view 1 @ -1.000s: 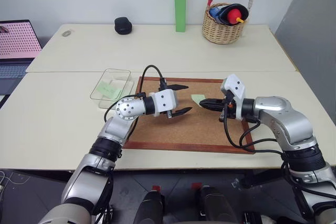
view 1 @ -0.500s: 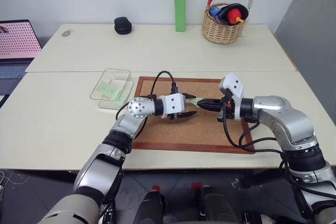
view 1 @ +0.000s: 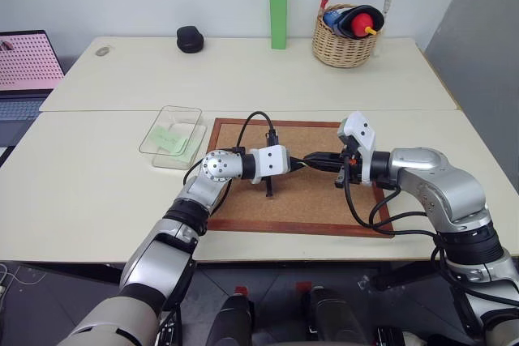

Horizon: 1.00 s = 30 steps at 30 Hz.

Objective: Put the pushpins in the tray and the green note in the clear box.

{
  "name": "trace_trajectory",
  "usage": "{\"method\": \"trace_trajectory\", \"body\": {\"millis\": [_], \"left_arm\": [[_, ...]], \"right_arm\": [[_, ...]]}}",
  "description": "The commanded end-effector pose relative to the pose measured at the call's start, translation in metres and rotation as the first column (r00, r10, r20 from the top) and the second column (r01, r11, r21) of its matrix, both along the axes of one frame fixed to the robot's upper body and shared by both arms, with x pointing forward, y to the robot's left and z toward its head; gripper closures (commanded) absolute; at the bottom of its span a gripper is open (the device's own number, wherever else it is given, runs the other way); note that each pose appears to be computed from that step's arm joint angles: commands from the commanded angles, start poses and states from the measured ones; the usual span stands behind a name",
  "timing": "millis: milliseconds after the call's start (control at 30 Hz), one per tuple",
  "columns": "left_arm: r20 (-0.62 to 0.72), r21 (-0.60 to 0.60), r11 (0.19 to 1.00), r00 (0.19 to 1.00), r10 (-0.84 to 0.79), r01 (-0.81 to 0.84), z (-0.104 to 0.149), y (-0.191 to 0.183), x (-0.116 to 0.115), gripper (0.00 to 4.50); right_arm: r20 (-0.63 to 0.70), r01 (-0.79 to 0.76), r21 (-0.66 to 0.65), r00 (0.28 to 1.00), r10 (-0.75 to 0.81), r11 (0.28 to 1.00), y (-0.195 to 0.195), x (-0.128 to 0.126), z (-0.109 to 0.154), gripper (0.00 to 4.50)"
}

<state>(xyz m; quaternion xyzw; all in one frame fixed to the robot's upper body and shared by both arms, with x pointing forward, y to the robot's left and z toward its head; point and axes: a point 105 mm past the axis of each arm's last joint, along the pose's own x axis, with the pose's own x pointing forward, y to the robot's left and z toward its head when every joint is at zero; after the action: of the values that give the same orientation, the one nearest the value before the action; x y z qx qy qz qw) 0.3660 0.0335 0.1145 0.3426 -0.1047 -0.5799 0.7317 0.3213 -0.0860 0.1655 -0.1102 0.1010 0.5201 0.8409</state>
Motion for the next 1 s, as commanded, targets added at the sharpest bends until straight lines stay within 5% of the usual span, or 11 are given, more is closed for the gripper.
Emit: {"method": "trace_trajectory", "body": {"millis": [33, 567, 1000], "left_arm": [[0.034, -0.019, 0.999, 0.999, -0.027, 0.027, 0.009, -0.005, -0.003, 4.49], [0.028, -0.03, 0.999, 0.999, -0.015, 0.016, -0.001, -0.004, -0.008, 4.49], [0.043, -0.11, 0.992, 0.996, 0.073, -0.068, 0.011, 0.009, -0.007, 4.49]], "right_arm": [[0.064, -0.019, 0.017, 0.998, 0.018, 1.0, 0.002, -0.002, 0.018, 4.5], [0.074, 0.082, 0.073, 0.993, -0.088, 0.994, -0.021, 0.008, 0.036, 4.5], [0.055, 0.415, -0.049, 0.909, -0.413, 0.908, -0.122, 0.012, 0.012, 4.5]]}}
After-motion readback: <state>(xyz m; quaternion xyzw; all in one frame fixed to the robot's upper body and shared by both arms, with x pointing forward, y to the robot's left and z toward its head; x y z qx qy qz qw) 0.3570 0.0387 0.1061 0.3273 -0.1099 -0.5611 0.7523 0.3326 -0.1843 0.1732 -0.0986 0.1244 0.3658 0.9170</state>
